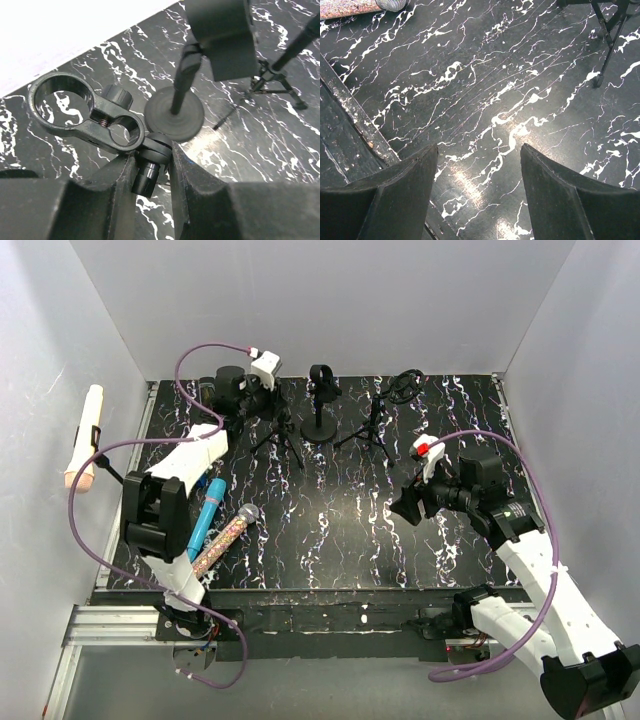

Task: Remove the microphone from the stand

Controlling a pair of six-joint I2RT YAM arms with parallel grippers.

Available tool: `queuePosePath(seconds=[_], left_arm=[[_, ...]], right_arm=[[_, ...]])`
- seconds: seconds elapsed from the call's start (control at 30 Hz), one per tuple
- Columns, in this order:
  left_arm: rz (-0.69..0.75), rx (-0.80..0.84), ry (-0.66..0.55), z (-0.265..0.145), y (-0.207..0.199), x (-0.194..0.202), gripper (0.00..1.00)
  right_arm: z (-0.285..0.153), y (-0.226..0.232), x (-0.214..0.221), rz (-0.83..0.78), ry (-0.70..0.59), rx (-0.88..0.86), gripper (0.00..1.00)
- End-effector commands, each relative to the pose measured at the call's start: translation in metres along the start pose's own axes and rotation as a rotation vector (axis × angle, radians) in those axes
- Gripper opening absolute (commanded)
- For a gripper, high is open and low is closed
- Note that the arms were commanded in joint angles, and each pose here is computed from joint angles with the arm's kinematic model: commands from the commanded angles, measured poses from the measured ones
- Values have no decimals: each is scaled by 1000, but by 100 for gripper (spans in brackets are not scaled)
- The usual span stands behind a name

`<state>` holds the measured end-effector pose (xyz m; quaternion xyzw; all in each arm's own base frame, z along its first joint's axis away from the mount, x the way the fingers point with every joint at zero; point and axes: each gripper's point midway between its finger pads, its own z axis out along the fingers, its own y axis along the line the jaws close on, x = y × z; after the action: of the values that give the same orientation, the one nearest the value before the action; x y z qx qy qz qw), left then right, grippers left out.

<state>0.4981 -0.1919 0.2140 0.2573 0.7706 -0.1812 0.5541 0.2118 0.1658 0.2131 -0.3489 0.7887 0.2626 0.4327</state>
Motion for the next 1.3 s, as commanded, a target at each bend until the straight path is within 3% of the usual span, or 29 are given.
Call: queuePosePath(seconds=[0.0,0.03,0.07,0.23,0.3,0.47,0.67,0.8,0.9,1.2,1.27], left_arm=[[65,-96,-78,-1,32,-40,41],[65,-88,-88,-3,30,-46,59],[55,-68,-81,-7,24,-49,67],[33,-20,-183,-55,2,-119,85],[57,-7,-203,-88,-10,-144,85],[307,-47,-239,-172,-27,-184,89],[467,-514,-63,-280,29,-180,98],[428,-823,113,-348,76,-161,98],[371,-890,272,-371,86,-132,98],[378,-983,449,-396,107,-102,98],[378,-968,540,-400,107,-91,98]], right_arm=[[-1,0,-4,-12,-30,-2,73],[-2,-1,-4,-9,-27,2,74],[-3,-1,-5,-9,-28,6,74],[-6,-1,-8,4,-9,5,75],[-6,1,-12,10,-8,-9,75],[-1,3,-22,23,-9,-48,75],[13,-3,-44,75,-32,-72,75],[18,1,-54,104,-22,-116,75],[19,2,-55,131,23,-130,75],[-3,5,-33,40,204,-149,76],[-7,5,-31,15,242,-164,76]])
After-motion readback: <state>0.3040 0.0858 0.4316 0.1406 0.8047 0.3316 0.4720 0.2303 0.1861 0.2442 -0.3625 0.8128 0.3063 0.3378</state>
